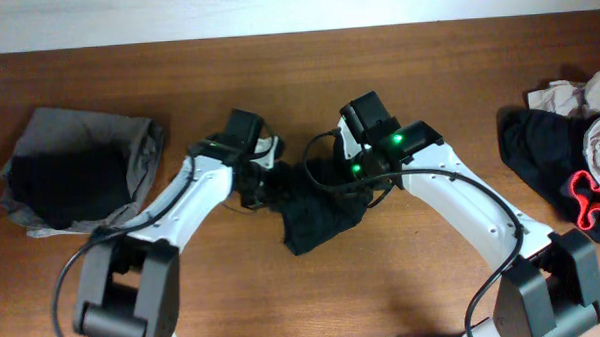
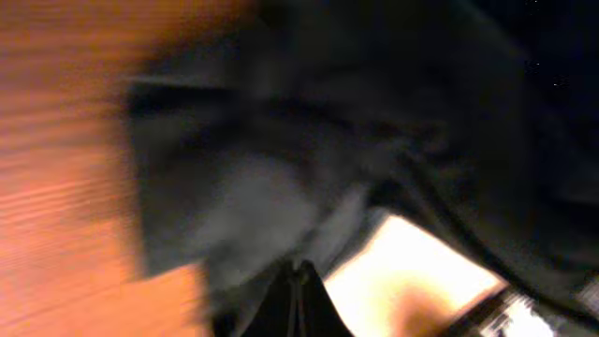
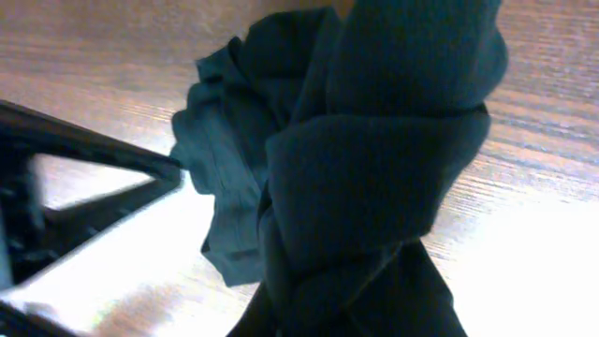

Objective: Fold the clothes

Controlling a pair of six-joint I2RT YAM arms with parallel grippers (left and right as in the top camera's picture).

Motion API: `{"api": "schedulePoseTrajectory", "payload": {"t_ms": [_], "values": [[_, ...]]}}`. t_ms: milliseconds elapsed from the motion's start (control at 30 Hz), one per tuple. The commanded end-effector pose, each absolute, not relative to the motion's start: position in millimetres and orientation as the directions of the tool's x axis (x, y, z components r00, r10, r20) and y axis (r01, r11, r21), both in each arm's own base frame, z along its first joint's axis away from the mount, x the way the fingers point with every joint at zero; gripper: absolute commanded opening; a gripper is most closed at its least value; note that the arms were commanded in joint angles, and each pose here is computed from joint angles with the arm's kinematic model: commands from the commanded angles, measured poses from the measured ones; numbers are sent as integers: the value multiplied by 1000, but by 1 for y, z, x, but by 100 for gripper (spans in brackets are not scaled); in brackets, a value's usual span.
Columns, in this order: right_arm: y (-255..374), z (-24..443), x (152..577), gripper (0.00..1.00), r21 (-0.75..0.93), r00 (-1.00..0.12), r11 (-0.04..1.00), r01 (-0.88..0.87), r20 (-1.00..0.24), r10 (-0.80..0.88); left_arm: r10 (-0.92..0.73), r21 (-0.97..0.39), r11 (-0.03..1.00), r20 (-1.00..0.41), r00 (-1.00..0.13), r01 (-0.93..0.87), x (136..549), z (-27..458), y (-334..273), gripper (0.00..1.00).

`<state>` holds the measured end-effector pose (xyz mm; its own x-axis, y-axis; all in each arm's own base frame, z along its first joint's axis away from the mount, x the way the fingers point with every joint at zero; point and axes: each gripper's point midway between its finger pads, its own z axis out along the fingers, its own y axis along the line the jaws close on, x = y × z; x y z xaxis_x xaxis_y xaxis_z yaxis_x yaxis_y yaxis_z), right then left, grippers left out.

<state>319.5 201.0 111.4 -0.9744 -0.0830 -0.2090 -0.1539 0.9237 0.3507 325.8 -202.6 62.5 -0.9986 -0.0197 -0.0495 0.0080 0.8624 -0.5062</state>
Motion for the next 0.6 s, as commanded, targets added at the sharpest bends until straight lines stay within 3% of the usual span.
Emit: {"api": "schedulePoseTrajectory", "payload": {"t_ms": [0, 200, 333, 567], "values": [[215, 118, 323, 4, 390, -969, 903, -181, -227, -96, -92, -346, 938, -201, -975, -18, 350, 82, -149, 1], [252, 122, 322, 6, 423, -942, 862, -279, -294, -161, -199, -317, 944, -329, -923, -90, 366, 124, -95, 4], [266, 106, 319, 8, 405, -948, 874, -267, -274, -163, -217, -320, 942, -369, -904, -96, 366, 141, -81, 5], [296, 48, 295, 30, 441, -958, 851, -285, -128, -255, -198, -304, 949, -374, -906, -82, 361, 144, -78, 6]]}}
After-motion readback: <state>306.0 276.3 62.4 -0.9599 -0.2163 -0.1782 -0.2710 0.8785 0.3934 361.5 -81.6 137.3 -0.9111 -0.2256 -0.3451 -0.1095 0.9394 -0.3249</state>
